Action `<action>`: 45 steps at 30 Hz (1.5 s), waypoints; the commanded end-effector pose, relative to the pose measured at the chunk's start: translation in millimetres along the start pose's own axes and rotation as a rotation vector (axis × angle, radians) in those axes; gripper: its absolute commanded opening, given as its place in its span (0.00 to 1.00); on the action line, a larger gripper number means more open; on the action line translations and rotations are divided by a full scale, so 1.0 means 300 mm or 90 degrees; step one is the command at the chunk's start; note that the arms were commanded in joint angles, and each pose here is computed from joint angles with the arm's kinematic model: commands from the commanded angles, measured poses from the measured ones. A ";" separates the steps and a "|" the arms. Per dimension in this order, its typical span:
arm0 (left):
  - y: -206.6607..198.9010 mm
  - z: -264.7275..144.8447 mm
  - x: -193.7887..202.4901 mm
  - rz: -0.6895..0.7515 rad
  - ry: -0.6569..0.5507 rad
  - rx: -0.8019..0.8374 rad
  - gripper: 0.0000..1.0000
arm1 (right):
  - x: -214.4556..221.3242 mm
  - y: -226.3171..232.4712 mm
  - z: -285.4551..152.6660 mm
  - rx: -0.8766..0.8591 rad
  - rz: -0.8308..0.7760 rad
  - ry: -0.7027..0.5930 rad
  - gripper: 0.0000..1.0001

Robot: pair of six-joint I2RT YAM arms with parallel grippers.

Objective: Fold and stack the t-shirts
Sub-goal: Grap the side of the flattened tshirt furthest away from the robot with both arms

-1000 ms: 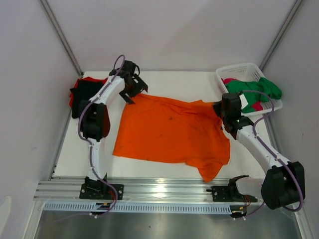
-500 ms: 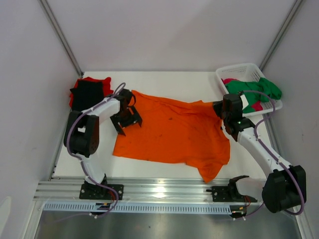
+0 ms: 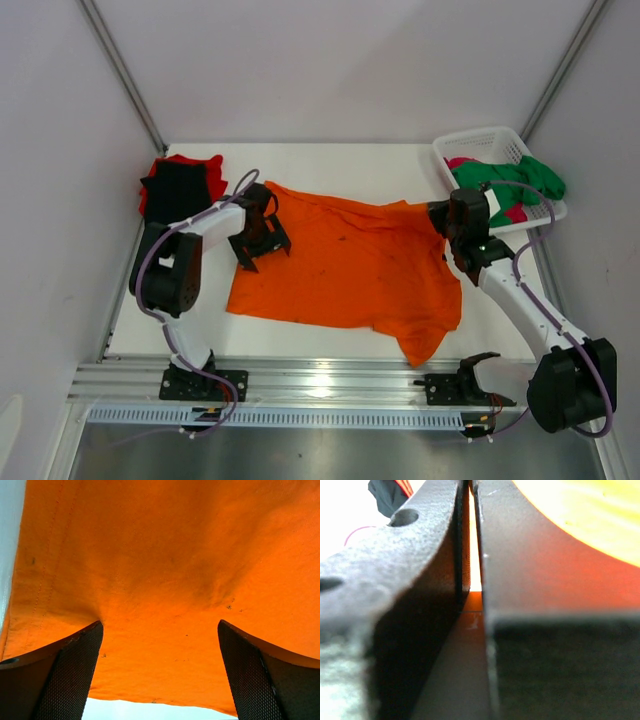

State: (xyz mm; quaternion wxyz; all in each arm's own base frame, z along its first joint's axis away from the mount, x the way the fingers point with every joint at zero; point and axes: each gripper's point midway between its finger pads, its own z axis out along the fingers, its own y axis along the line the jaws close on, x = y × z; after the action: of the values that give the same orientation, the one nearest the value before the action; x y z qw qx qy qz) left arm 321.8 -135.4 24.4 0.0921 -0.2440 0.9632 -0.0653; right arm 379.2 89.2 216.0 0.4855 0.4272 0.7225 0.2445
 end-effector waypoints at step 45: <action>0.120 0.032 0.290 0.013 0.173 -0.028 0.96 | -0.042 0.013 -0.042 -0.028 0.029 -0.024 0.00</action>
State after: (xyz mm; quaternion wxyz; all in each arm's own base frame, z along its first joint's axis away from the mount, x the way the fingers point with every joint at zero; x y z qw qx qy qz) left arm 255.0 -160.3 18.4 -0.0259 -0.2307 0.9651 -0.1215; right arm 372.1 85.1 212.8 0.4842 0.4358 0.7171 0.2478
